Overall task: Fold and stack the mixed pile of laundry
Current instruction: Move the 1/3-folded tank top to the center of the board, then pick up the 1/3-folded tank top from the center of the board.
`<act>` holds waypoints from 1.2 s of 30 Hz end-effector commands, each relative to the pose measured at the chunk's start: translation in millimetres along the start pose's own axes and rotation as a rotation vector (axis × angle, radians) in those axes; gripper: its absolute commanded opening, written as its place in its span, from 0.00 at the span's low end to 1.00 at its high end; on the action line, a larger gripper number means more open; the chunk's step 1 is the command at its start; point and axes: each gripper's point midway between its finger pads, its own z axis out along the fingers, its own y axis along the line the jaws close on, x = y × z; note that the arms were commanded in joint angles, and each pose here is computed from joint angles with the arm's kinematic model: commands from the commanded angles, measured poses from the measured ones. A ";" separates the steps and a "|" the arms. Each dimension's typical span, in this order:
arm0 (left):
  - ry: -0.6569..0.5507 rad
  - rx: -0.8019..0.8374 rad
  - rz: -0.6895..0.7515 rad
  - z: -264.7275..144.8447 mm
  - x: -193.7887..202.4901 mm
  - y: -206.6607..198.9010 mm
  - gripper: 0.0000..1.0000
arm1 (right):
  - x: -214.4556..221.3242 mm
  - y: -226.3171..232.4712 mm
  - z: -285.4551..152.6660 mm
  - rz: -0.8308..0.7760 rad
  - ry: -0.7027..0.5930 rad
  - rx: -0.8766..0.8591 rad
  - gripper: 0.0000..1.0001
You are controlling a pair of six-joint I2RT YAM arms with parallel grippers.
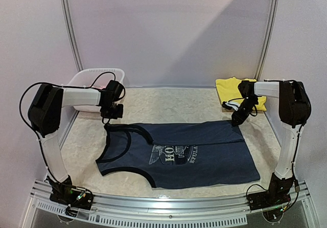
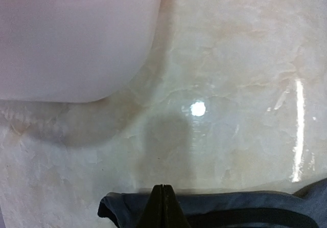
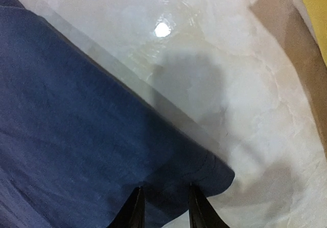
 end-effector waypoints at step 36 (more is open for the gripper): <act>0.061 0.098 0.710 -139.3 80.9 -79.3 0.22 | 248.3 193.2 -48.0 -0.970 0.187 -0.185 0.36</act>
